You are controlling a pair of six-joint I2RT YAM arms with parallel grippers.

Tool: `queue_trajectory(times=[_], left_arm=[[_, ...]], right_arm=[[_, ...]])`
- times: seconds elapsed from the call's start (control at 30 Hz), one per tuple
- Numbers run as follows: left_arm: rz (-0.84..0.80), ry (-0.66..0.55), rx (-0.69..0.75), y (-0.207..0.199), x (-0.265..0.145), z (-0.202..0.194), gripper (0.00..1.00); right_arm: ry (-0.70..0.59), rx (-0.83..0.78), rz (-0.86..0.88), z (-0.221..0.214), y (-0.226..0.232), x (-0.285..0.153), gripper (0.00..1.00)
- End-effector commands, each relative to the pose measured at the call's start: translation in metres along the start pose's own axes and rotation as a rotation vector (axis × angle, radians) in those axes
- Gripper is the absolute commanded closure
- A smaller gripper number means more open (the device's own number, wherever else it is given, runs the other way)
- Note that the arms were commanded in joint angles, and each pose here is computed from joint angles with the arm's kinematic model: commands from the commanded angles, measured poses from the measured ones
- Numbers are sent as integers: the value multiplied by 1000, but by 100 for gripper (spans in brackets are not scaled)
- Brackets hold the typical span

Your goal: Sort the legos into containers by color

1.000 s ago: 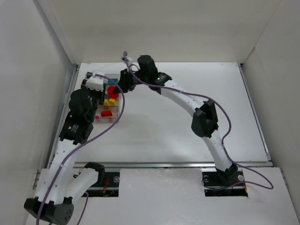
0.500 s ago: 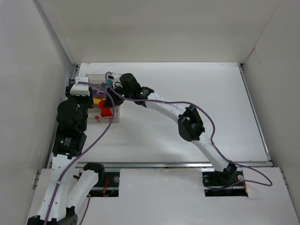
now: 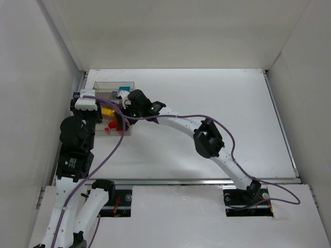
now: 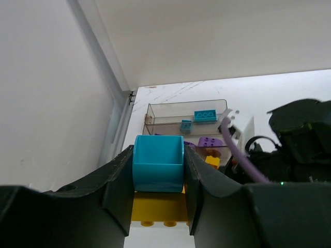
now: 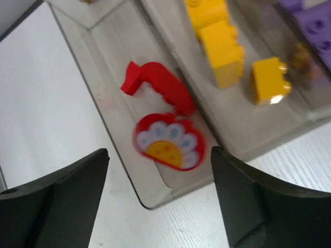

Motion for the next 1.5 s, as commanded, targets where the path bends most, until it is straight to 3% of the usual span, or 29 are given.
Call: queue_trajectory(times=[0.0, 0.03, 0.27, 0.3, 0.37, 0.4, 0.43, 0.53, 0.57, 0.63, 0.77, 0.83, 1.03, 1.23, 1.37, 1.47], left_arm=[[-9, -46, -28, -1, 3, 6, 100], [-9, -46, -28, -1, 3, 6, 100], [-57, -35, -53, -7, 9, 7, 100], [-69, -48, -56, -8, 11, 11, 100], [-114, -71, -105, -13, 14, 17, 100], [-128, -74, -136, -16, 18, 20, 100], [-145, -90, -165, -19, 22, 23, 100], [-267, -91, -272, -36, 38, 29, 100], [-330, -107, -297, -43, 43, 32, 100], [-386, -101, -346, -51, 60, 40, 100], [-503, -132, -381, -63, 88, 61, 100], [-542, -194, -407, -64, 95, 78, 100], [-717, -334, -499, -76, 113, 102, 100], [-785, -298, -564, -90, 131, 96, 100], [-886, -358, -582, -97, 133, 97, 100], [-938, -403, -563, -100, 134, 100, 100]], right_arm=[[-58, -75, -42, 26, 17, -23, 13], [-61, -75, -56, 26, 16, -23, 0], [-267, -81, -96, 91, 37, -83, 0], [-255, -61, -121, 84, 29, -88, 0], [-403, -50, -177, 112, 30, -135, 0], [-381, -38, -216, 95, 25, -138, 0], [-458, -54, -249, 111, 30, -171, 0], [-516, -104, -359, 102, 24, -194, 0], [-586, -106, -364, 111, 31, -214, 0], [-590, -108, -354, 104, 20, -225, 0], [-582, -101, -177, 101, 1, -245, 0], [-625, -82, -1, 104, -12, -265, 0], [-680, 31, 134, 111, -17, -279, 0], [-711, 132, 305, 115, -11, -268, 0], [-692, 216, 467, 112, -18, -249, 0], [-764, 137, 667, 104, -17, -256, 0]])
Point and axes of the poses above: each gripper's point midway between its finger pads, its own x axis out along the fingers, its own y axis along the line the jaws close on, z = x × y, the point moved 10 cm from there along -x, back along the fingers, and after that the axes turned 2 degrees about x, right-handed, at the moved point
